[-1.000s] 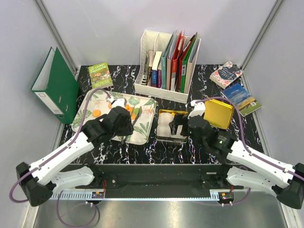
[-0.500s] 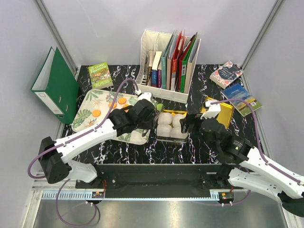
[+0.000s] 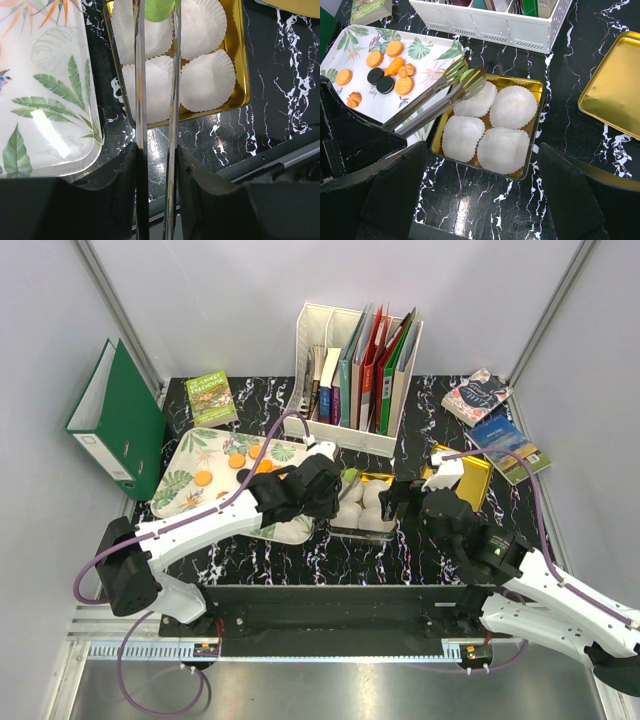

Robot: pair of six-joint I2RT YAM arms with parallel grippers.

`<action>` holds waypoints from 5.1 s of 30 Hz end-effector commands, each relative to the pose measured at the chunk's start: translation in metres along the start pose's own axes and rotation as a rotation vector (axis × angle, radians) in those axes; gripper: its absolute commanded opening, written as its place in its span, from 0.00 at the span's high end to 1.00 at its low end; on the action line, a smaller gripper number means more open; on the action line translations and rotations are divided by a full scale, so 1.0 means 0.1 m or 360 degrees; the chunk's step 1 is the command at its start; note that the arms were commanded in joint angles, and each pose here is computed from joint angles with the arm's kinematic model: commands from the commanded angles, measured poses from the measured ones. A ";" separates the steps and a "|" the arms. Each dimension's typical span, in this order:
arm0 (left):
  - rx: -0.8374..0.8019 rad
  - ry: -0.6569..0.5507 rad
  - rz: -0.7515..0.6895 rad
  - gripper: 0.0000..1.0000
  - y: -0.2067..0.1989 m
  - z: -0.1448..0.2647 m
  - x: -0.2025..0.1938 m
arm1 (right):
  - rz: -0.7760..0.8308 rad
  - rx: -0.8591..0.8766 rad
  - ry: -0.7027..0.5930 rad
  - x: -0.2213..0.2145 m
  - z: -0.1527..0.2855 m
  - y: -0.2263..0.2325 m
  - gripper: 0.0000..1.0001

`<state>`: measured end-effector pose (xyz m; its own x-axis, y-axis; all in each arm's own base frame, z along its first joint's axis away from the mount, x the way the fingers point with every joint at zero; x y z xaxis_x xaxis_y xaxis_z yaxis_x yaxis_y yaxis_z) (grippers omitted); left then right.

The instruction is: Pack the cookies

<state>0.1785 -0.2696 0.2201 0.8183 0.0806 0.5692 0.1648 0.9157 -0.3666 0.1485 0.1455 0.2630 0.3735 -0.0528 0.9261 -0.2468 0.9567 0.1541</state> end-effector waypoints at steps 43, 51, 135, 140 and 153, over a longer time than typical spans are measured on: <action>-0.0026 -0.0263 0.0072 0.53 0.15 0.43 0.10 | -0.0001 -0.0045 -0.0006 -0.01 -0.03 -0.01 0.00; 0.0217 -0.0422 0.0232 0.62 0.78 0.64 0.11 | 0.0007 -0.0051 0.0013 -0.05 -0.05 0.00 0.00; 0.0310 -0.0250 0.0318 0.50 1.11 0.35 0.06 | 0.0028 -0.0047 0.0024 -0.08 -0.10 0.02 0.00; 0.0365 -0.0232 0.0295 0.50 1.15 0.28 0.04 | 0.0034 -0.0052 0.0028 -0.09 -0.11 0.02 0.00; 0.0490 -0.0182 0.0293 0.50 1.26 0.02 0.01 | 0.0047 -0.0066 0.0031 -0.11 -0.12 0.01 0.00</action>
<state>0.1876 -0.1539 0.1764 0.7865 0.2609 0.5597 -0.1543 0.9607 -0.2309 0.1520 0.1506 0.2402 0.4224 0.0047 0.9064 -0.2375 0.9656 0.1057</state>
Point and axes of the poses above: each gripper's point midway between its finger pads, its own z axis back along the fingers, its own y axis along the line the jaws close on, x = y × z, the point moved 8 cm from there along z, back along the fingers, and after that the axes turned 9 degrees about z, right-handed, at the moved point
